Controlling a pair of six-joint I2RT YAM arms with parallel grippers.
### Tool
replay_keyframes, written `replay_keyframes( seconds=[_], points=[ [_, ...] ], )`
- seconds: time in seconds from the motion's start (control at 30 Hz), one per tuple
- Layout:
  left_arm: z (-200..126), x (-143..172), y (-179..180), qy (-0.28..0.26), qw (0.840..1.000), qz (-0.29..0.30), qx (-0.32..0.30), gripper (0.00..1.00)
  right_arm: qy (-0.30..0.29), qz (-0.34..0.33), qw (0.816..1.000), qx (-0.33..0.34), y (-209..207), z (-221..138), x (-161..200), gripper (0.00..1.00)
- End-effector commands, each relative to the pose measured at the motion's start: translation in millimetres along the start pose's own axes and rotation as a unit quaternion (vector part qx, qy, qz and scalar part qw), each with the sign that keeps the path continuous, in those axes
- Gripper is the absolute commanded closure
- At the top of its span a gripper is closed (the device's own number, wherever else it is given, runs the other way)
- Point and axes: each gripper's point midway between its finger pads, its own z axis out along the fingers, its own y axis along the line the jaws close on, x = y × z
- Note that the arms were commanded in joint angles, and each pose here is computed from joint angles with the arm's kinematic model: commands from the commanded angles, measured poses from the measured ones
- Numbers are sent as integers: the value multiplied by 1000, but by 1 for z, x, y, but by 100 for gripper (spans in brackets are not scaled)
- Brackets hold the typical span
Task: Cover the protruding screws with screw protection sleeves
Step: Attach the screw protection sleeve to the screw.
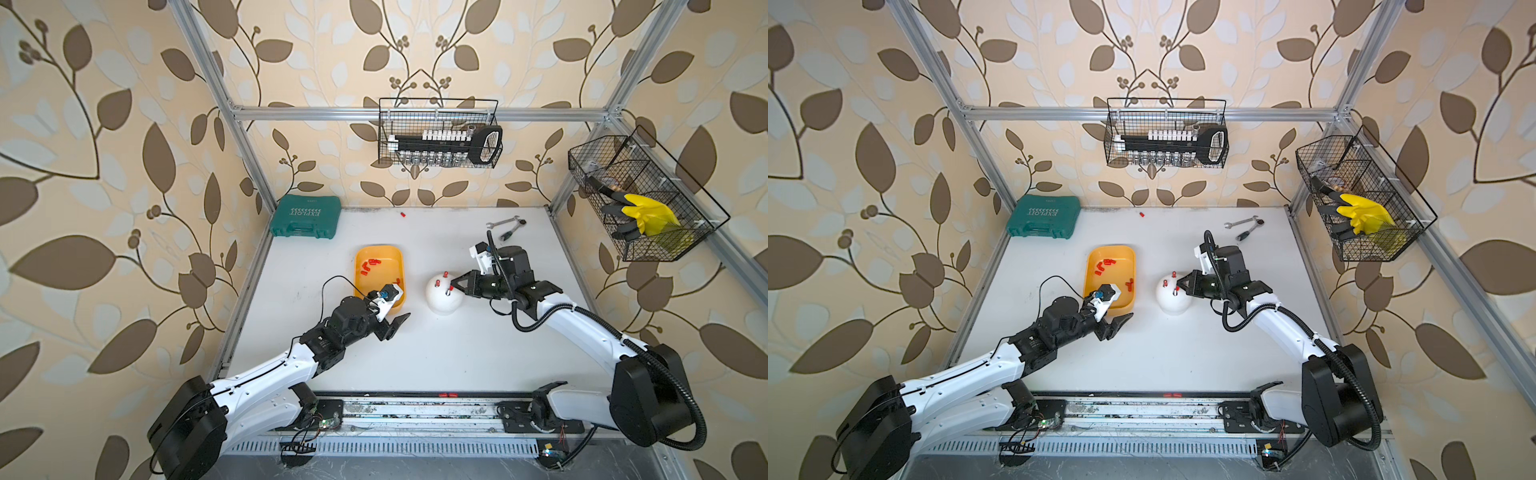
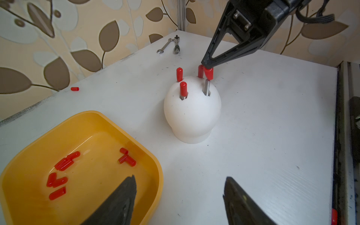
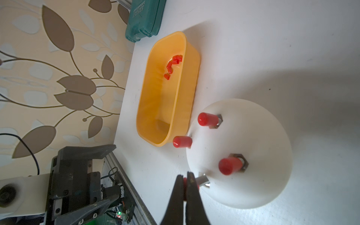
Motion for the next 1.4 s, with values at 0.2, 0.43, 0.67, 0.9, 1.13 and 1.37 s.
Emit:
replay_keyframes(
  seconds=[0.2, 0.43, 0.67, 0.9, 1.13, 1.37],
  points=[
    [-1, -27, -2, -34, 999, 0, 7, 27, 11, -7, 1000, 0, -1, 4, 9, 100],
    [0, -25, -2, -31, 999, 2, 6, 27, -3, -15, 1000, -6, 9, -4, 1, 100],
    [0, -26, -1, -33, 999, 2, 5, 27, -4, -18, 1000, -15, 16, -8, -1, 100],
    [0, -27, -2, -34, 999, 3, 5, 26, 7, -20, 1000, -3, 8, -1, 5, 100],
    [-1, -26, -1, -32, 999, 5, 4, 26, 9, -22, 1000, 6, 1, 3, 8, 100],
    [0, -27, -2, -34, 999, 4, 5, 26, 7, -28, 999, 16, -7, 5, 11, 100]
  ],
)
